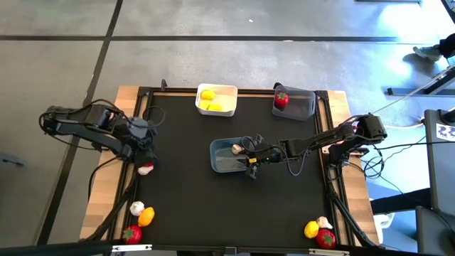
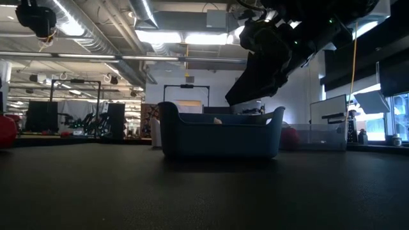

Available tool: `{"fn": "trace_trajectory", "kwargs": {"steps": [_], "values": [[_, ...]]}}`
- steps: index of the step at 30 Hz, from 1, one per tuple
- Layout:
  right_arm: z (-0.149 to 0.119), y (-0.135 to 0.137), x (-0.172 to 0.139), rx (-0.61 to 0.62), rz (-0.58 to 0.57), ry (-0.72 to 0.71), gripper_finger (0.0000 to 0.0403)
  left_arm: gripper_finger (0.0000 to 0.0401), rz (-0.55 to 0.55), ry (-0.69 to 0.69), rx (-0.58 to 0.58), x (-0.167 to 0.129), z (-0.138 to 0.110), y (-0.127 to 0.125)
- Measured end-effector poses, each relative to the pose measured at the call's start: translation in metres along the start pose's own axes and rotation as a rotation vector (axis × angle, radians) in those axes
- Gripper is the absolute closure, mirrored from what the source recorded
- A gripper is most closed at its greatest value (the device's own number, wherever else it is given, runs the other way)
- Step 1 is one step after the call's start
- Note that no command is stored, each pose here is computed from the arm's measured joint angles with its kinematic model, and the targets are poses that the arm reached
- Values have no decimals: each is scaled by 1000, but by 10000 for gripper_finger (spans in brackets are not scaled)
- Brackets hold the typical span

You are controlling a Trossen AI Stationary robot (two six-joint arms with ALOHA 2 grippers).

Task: Sort produce into baskets
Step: Put the red tomato into the black bin

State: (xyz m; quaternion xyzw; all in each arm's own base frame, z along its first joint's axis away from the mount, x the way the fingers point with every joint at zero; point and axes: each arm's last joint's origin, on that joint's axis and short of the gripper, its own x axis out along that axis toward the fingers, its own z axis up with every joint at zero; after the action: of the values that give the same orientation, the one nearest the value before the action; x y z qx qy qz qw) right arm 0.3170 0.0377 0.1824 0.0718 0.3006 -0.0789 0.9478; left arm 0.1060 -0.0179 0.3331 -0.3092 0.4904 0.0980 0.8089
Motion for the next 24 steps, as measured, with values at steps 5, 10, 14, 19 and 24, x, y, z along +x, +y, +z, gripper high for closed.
{"fn": "trace_trajectory", "kwargs": {"steps": [5,10,14,19,24], "values": [[0,0,0,0,-2,0,253,20,20,11,-2,3,1,-1],[0,0,0,0,-6,-2,253,20,64,36,44,12,6,-6],[0,0,0,0,-6,-2,253,20,137,66,76,22,8,-9],[0,0,0,0,-6,-1,253,20,246,177,86,34,7,-11],[0,0,0,0,-6,-1,253,20,347,277,70,44,5,-12]]}}
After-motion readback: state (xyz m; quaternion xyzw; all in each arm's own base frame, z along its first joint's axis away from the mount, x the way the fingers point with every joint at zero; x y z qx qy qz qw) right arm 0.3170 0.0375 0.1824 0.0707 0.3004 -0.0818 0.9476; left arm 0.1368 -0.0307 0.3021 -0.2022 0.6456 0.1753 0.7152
